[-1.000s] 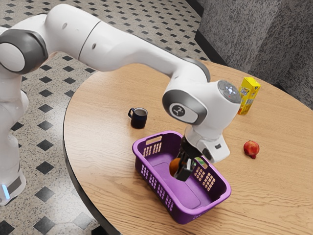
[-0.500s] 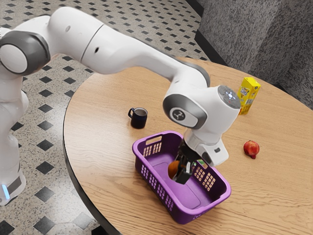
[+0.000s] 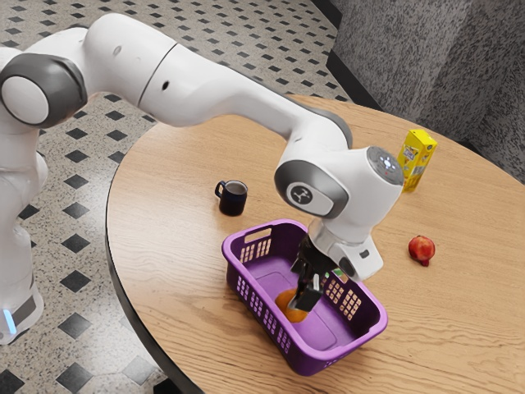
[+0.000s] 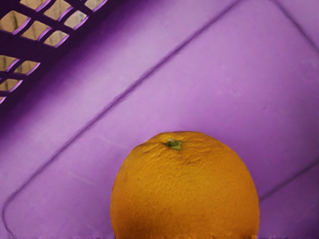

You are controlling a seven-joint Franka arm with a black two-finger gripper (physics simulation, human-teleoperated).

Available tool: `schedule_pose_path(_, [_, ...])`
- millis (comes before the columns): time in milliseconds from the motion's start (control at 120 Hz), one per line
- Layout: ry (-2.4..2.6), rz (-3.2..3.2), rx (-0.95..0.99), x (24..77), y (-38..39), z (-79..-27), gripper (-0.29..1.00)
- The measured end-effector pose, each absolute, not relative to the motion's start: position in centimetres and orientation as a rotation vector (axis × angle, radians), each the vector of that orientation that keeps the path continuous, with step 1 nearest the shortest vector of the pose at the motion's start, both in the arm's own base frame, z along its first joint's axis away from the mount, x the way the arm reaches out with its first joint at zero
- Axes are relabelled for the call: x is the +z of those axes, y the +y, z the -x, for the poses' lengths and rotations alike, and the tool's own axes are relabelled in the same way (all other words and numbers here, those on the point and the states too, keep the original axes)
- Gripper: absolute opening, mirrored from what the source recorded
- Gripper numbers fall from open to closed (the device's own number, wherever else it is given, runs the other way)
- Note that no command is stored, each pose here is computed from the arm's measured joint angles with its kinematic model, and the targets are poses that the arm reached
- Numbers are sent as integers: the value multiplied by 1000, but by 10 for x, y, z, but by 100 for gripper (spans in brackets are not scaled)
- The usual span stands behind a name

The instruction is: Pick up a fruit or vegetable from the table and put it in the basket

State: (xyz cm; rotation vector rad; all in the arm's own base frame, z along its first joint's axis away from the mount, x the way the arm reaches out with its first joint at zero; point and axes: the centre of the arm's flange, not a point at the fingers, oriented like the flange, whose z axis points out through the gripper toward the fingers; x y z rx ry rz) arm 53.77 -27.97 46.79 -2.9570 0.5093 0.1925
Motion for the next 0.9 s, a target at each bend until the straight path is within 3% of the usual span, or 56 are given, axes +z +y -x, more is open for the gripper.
schedule_pose_path(233, [503,2962,177,484,-278,-533,65])
schedule_pose_path(483, [499,2960,100,539,-278,-521,66])
schedule_pose_path(808, [463,2846,-66,702,-281,-478,68])
schedule_pose_path(900, [445,2847,-18,722,-273,-460,68])
